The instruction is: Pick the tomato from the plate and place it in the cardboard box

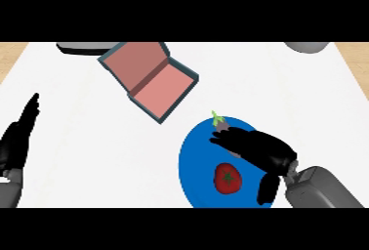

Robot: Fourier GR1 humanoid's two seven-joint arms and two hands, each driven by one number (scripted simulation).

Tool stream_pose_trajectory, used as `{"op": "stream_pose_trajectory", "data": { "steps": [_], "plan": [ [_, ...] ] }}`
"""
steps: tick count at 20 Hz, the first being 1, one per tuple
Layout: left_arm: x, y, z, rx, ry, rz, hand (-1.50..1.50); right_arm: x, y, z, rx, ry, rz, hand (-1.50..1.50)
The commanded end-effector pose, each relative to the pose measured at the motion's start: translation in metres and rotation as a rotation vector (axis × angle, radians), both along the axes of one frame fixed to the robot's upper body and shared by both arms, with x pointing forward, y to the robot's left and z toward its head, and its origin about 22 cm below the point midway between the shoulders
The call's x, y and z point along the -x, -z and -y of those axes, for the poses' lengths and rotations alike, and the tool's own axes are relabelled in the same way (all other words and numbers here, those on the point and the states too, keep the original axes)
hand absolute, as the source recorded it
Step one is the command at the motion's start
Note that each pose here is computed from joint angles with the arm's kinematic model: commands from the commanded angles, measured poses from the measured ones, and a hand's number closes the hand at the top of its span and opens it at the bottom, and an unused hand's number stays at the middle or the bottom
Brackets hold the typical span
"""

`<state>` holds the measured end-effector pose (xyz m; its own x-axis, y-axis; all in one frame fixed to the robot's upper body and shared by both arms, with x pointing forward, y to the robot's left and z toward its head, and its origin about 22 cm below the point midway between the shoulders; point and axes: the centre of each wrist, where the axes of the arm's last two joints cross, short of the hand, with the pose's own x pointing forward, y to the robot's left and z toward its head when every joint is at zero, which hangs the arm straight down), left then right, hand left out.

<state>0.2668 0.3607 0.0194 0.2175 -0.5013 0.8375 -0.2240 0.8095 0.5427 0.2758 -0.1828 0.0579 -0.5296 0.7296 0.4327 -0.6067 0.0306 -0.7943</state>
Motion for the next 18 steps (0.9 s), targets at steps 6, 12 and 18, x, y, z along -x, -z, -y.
{"op": "stream_pose_trajectory", "data": {
  "steps": [6,12,18],
  "plan": [
    [0.001,0.001,0.001,0.014,-0.003,-0.01,0.0,0.034,-0.011,-0.006,-0.083,-0.077,-0.015,-1.5],
    [0.003,0.019,0.015,-0.003,0.014,-0.015,0.0,0.047,-0.014,-0.022,-0.042,-0.084,-0.02,-1.5],
    [0.006,0.008,-0.008,0.016,-0.005,-0.004,0.0,0.038,-0.004,-0.057,0.08,-0.037,-0.033,-1.5]
  ]
}}
